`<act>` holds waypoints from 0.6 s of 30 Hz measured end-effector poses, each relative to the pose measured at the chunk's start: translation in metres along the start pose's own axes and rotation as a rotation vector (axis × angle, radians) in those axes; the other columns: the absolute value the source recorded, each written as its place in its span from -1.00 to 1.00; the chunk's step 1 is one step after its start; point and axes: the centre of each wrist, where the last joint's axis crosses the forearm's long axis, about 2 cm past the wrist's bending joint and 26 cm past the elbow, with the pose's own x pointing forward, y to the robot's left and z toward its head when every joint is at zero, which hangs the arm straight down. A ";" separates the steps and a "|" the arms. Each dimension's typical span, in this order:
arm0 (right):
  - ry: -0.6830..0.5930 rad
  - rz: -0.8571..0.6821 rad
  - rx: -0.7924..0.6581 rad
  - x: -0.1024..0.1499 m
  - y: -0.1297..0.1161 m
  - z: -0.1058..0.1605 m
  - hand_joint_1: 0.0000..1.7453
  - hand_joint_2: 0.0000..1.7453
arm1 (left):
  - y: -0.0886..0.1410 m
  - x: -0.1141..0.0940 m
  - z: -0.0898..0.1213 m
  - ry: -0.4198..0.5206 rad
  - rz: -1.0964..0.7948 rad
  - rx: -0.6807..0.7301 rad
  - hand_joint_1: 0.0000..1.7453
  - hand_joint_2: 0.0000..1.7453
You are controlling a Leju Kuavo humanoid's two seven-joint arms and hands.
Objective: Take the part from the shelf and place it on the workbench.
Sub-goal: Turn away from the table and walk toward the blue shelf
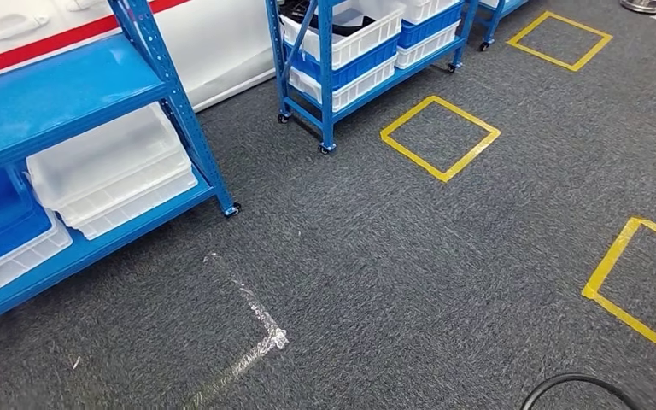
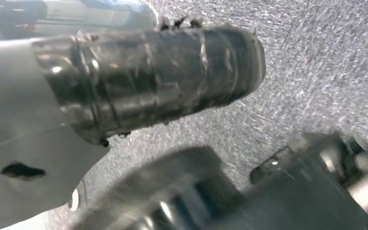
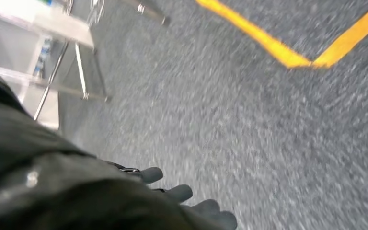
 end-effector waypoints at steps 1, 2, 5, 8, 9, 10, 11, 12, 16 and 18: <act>0.000 0.007 0.000 0.000 0.000 0.000 -1.00 -1.00 | 0.000 0.000 0.000 -0.002 -0.001 0.001 -1.00 0.50; 0.000 0.013 0.000 0.000 0.000 0.000 -1.00 -1.00 | 0.000 0.001 0.000 -0.003 -0.003 0.000 -1.00 1.00; -0.002 0.028 -0.001 0.001 0.000 0.000 -1.00 -1.00 | -0.001 0.000 0.000 -0.004 -0.005 -0.001 -1.00 1.00; -0.005 0.034 -0.010 0.003 -0.001 0.000 -1.00 -1.00 | 0.000 0.001 0.000 -0.006 -0.006 0.003 -1.00 1.00; -0.006 0.037 -0.015 0.004 -0.002 0.000 -1.00 -1.00 | 0.001 0.001 0.000 -0.007 -0.006 0.004 -1.00 1.00; -0.007 0.040 -0.020 0.004 -0.003 0.000 -1.00 -1.00 | 0.001 0.001 0.000 -0.006 -0.006 0.005 -1.00 1.00; -0.008 0.043 -0.025 0.006 -0.004 0.000 -1.00 -1.00 | 0.001 0.001 0.000 -0.005 -0.006 0.006 -1.00 1.00; -0.008 0.045 -0.030 0.006 -0.005 0.000 -1.00 -1.00 | 0.001 0.000 0.000 -0.002 -0.006 0.005 -1.00 1.00; -0.004 0.037 -0.042 0.006 -0.007 0.000 -1.00 -1.00 | 0.001 0.001 0.000 -0.001 -0.007 0.006 -1.00 1.00; -0.001 0.032 -0.043 0.005 -0.006 0.000 -1.00 -1.00 | 0.001 0.002 0.000 -0.002 -0.007 0.006 -1.00 1.00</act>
